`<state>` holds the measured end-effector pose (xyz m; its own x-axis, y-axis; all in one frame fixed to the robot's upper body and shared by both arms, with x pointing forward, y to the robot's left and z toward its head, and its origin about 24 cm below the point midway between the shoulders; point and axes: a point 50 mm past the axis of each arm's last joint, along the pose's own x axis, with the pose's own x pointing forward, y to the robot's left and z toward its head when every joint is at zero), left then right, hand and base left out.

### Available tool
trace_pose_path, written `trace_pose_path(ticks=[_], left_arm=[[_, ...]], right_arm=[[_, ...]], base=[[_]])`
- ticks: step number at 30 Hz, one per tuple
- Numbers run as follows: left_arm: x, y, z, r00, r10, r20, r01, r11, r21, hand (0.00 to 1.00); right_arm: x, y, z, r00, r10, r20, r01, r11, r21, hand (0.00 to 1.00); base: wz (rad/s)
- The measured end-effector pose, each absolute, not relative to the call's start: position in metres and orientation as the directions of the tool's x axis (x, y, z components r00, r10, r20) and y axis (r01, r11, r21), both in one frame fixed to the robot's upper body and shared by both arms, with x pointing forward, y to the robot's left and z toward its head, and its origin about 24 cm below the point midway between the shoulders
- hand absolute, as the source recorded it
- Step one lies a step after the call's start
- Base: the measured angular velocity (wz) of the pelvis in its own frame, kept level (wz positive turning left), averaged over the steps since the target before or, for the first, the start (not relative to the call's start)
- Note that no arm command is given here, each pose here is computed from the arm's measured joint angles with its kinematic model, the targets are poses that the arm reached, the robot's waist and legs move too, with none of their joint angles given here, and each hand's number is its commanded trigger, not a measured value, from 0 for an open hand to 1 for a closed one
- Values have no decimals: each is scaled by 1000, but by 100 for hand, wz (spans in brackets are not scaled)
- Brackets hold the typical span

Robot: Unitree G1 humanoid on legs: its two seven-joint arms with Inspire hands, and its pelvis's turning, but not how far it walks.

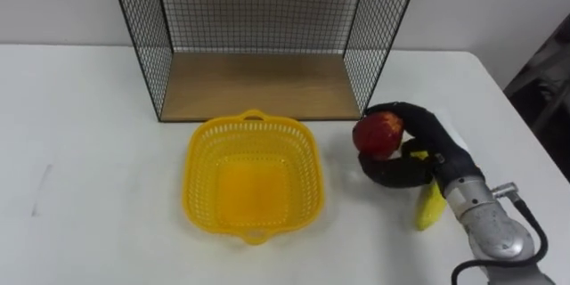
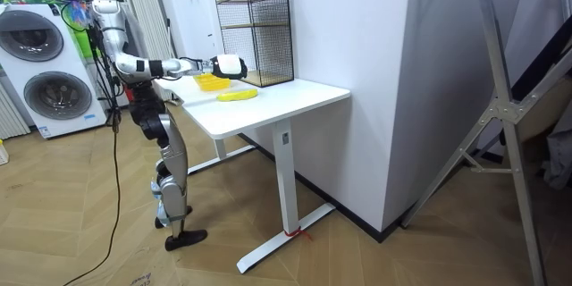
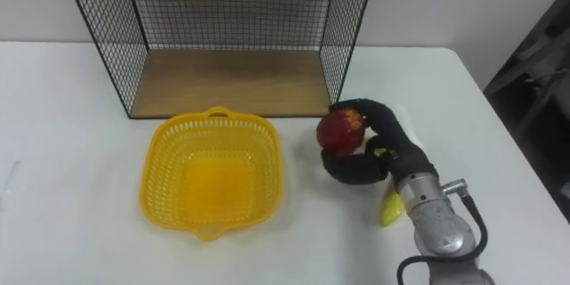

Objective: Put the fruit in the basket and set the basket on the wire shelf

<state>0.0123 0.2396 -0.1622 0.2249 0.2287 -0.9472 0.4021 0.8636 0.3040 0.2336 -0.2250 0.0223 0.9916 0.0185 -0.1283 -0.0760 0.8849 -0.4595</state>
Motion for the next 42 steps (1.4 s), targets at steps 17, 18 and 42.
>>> trace_pose_path(ticks=[17, 18, 42], left_arm=[[19, 242, -163, 223, 236, -946, 407, 859, 310, 0], [22, 242, -163, 232, 234, -944, 408, 858, 313, 0], [35, 243, -163, 237, 203, -950, 484, 823, 297, 0]], right_arm=[[238, -195, 83, 982, 120, 149, -36, 882, -470, 100], [237, -191, 85, 978, 144, 151, -54, 872, -486, 100], [236, -126, 71, 814, 576, -80, -529, 676, -513, 0]], base=[[-2], [-3], [1]])
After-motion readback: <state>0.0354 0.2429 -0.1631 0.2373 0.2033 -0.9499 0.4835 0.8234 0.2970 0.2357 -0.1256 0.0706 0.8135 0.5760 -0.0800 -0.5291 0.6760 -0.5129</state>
